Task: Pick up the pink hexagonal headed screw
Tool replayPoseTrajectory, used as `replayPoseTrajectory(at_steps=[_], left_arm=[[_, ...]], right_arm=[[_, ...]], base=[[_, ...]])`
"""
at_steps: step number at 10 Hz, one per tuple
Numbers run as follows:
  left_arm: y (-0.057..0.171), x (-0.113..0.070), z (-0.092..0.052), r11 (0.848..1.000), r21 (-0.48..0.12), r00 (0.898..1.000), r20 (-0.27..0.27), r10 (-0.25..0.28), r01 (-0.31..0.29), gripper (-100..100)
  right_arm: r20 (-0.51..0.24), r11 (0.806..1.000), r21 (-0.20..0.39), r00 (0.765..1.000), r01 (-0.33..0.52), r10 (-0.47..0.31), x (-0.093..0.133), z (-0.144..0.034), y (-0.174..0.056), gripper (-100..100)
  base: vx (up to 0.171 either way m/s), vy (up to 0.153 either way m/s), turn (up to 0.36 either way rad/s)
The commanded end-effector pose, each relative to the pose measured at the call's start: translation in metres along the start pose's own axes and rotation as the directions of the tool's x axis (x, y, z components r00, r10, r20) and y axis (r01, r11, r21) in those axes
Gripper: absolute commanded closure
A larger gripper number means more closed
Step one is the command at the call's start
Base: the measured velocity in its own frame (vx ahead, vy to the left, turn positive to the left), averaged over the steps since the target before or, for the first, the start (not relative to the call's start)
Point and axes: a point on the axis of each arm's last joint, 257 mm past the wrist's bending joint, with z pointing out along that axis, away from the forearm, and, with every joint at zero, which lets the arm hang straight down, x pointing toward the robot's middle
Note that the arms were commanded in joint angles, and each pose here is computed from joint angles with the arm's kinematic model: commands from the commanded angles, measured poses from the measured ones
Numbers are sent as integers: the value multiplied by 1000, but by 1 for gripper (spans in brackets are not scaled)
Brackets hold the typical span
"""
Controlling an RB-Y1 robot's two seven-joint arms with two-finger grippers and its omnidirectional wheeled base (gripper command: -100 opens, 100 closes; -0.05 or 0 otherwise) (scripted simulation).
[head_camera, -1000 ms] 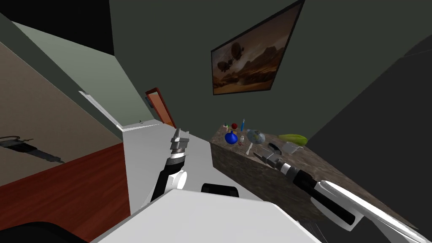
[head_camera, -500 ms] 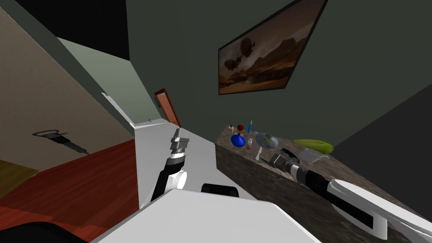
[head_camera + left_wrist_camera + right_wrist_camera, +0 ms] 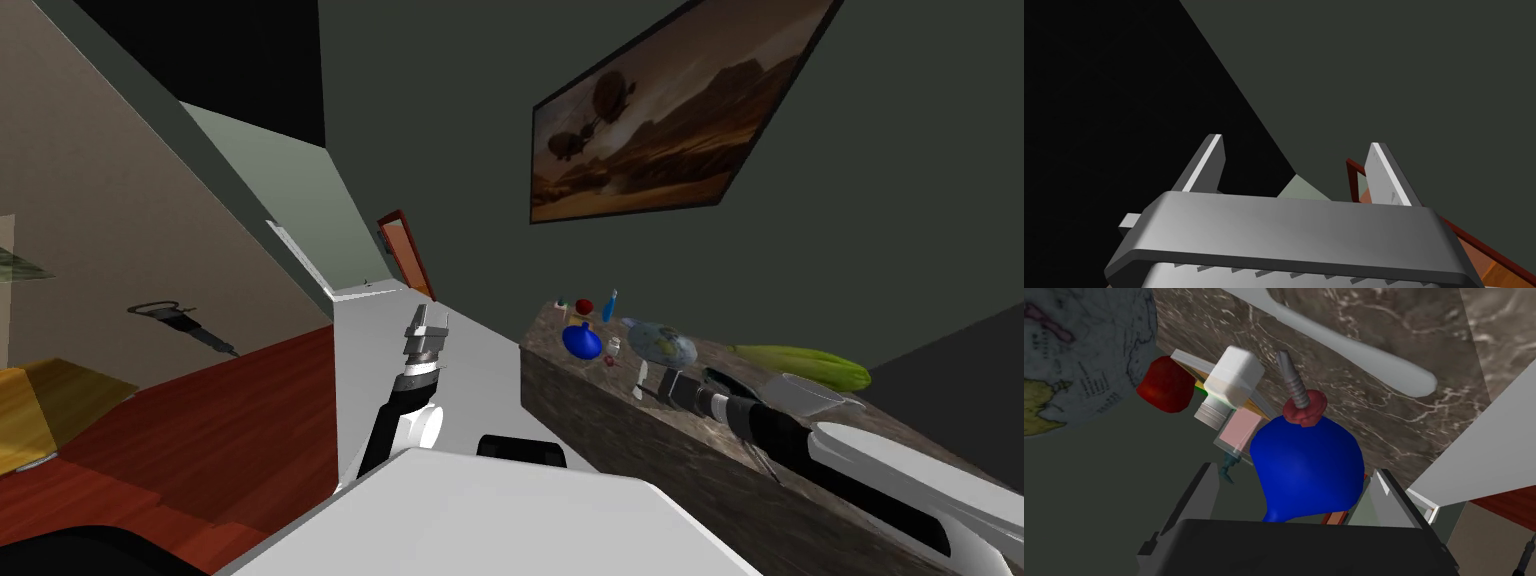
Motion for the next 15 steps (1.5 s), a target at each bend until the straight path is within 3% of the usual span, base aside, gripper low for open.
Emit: replayPoseTrajectory(at_steps=[1, 3, 4, 9, 10, 11, 12, 13, 15], left_arm=[[0, 0, 0, 1000, 0, 1000, 0, 0, 0, 0], [0, 0, 0, 1000, 0, 1000, 0, 0, 0, 0], [0, 0, 0, 1000, 0, 1000, 0, 0, 0, 0], [0, 0, 0, 1000, 0, 1000, 0, 0, 0, 0], [0, 0, 0, 1000, 0, 1000, 0, 0, 0, 0], [0, 0, 0, 1000, 0, 1000, 0, 0, 0, 0], [0, 0, 0, 1000, 0, 1000, 0, 0, 0, 0], [0, 0, 0, 1000, 0, 1000, 0, 0, 0, 0], [0, 0, 0, 1000, 0, 1000, 0, 0, 0, 0]], right_arm=[[-73, 997, -22, 994, 75, -77, 25, -12, -8, -100], [-156, 986, -62, 974, 153, -161, 54, -27, -17, -100], [-160, 987, -60, 974, 152, -160, 56, -28, -18, -100], [-322, 954, -182, 903, 236, -285, 125, -71, -18, -100], [-334, 952, -196, 897, 234, -289, 132, -74, -14, -100], [-323, 955, -182, 903, 234, -283, 125, -68, -15, -100], [-324, 954, -185, 902, 234, -284, 126, -69, -15, 0], [-330, 958, -177, 903, 227, -275, 135, -67, -6, -100], [-330, 959, -176, 904, 224, -272, 136, -66, -4, -100]], base=[[80, 117, 144], [125, 191, 99], [107, 105, 23], [112, 102, 74], [131, 127, 24], [53, 43, -4], [11, 10, 1], [31, -8, 94], [32, -19, 52]])
